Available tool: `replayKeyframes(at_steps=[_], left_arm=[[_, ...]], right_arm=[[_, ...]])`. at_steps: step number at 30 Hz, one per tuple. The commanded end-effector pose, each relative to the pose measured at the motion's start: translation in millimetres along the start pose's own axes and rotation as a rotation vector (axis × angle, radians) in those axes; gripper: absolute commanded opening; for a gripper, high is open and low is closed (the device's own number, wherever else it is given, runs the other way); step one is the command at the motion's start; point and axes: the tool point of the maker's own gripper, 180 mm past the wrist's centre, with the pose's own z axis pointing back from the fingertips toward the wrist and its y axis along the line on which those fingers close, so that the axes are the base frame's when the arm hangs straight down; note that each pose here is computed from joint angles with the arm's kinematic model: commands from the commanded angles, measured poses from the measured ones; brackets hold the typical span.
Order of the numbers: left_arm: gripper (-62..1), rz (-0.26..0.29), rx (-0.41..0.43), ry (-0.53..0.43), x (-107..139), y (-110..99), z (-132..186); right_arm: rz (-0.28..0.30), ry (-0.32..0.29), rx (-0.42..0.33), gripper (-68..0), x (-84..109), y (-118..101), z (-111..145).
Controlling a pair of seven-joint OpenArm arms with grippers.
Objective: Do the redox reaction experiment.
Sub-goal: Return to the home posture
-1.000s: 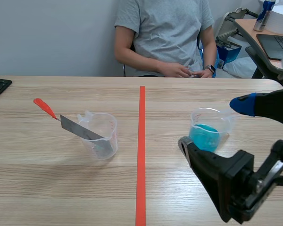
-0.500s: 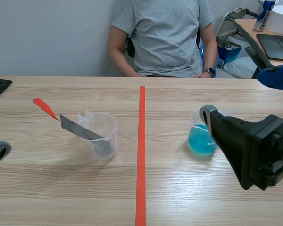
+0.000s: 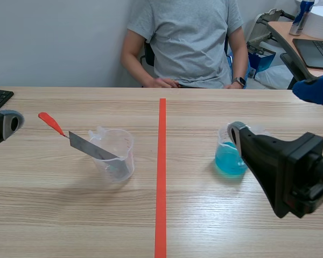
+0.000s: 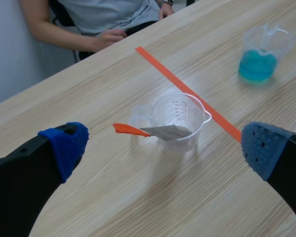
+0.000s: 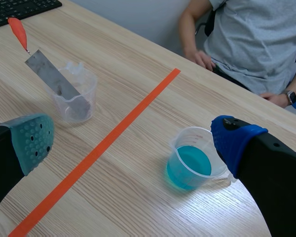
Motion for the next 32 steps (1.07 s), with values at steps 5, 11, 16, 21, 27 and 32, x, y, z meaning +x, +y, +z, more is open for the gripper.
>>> replayKeyframes(at_steps=[5,11,16,21,27,32], left_arm=[[1.4,0.060,-0.031,-0.006,-7.1,-13.9,-2.6],[1.4,0.075,-0.045,0.002,-10.8,-19.1,-3.6],[1.4,0.079,-0.048,0.007,-12.3,-20.5,-3.9],[1.4,0.079,-0.048,0.007,-12.3,-20.5,-3.9],[1.4,0.079,-0.047,0.007,-12.6,-20.2,-3.8],[1.4,0.079,-0.047,0.007,-12.6,-20.2,-3.8]], right_arm=[[0.014,-0.037,-0.010,0.4,10.9,-3.6,-0.3],[0.014,-0.037,-0.010,0.4,10.9,-3.6,-0.3],[0.014,-0.034,-0.010,0.4,10.2,-3.6,-0.3],[0.014,-0.034,-0.010,0.4,10.2,-3.6,-0.3],[0.014,-0.029,-0.011,0.4,9.5,-3.7,-0.3],[0.014,-0.029,-0.011,0.4,9.5,-3.7,-0.3]])
